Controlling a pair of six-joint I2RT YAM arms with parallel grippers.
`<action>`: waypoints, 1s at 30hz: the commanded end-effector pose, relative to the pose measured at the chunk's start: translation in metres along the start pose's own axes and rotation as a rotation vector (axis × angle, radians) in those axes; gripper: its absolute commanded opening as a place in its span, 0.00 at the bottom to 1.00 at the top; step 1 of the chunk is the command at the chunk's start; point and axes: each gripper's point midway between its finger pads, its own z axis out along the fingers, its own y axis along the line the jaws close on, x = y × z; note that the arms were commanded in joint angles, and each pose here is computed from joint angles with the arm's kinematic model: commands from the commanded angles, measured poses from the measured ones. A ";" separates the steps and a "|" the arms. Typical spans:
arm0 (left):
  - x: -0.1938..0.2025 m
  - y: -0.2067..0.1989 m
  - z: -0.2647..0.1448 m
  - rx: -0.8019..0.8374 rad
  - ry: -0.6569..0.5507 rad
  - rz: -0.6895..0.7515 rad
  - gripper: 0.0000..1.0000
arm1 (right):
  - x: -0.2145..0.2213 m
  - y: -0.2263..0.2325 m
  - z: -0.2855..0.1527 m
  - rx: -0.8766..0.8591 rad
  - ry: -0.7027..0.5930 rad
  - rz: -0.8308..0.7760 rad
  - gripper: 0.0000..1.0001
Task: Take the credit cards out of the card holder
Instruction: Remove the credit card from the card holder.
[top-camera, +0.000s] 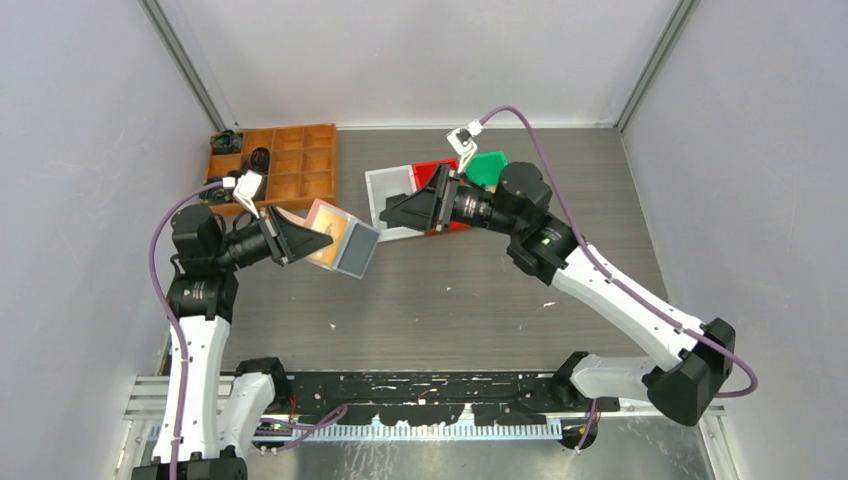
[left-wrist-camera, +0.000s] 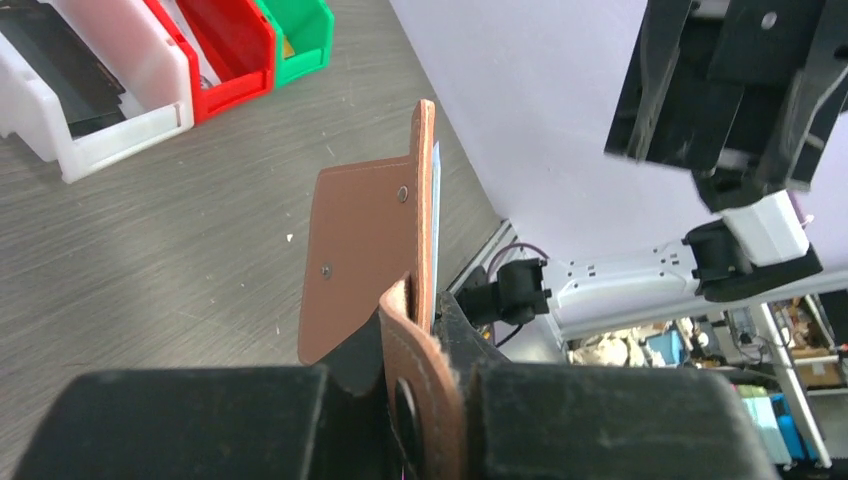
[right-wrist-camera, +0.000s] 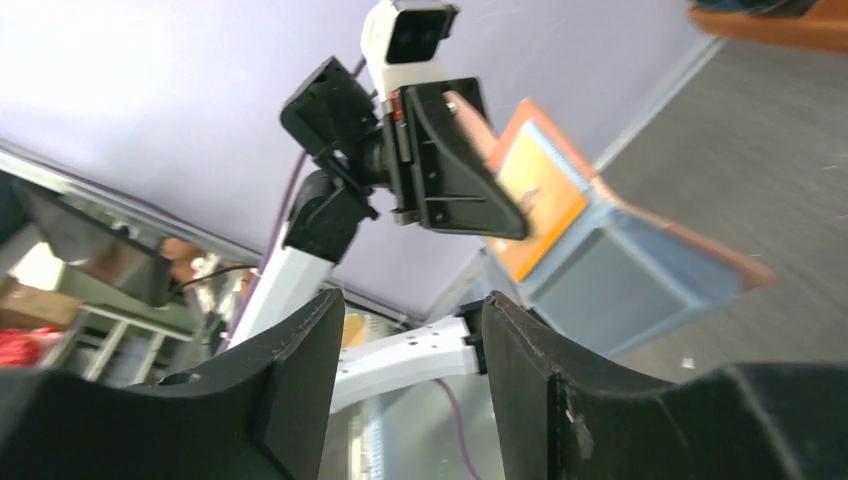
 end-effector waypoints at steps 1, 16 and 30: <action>-0.025 -0.013 0.001 0.022 -0.101 0.022 0.00 | 0.007 0.030 0.022 -0.167 -0.022 0.127 0.58; -0.032 -0.028 -0.003 0.043 -0.141 0.016 0.00 | 0.046 0.000 0.075 -0.134 0.047 0.255 0.52; -0.035 -0.054 -0.008 0.146 -0.158 0.031 0.00 | 0.034 -0.009 0.086 -0.105 -0.014 0.262 0.47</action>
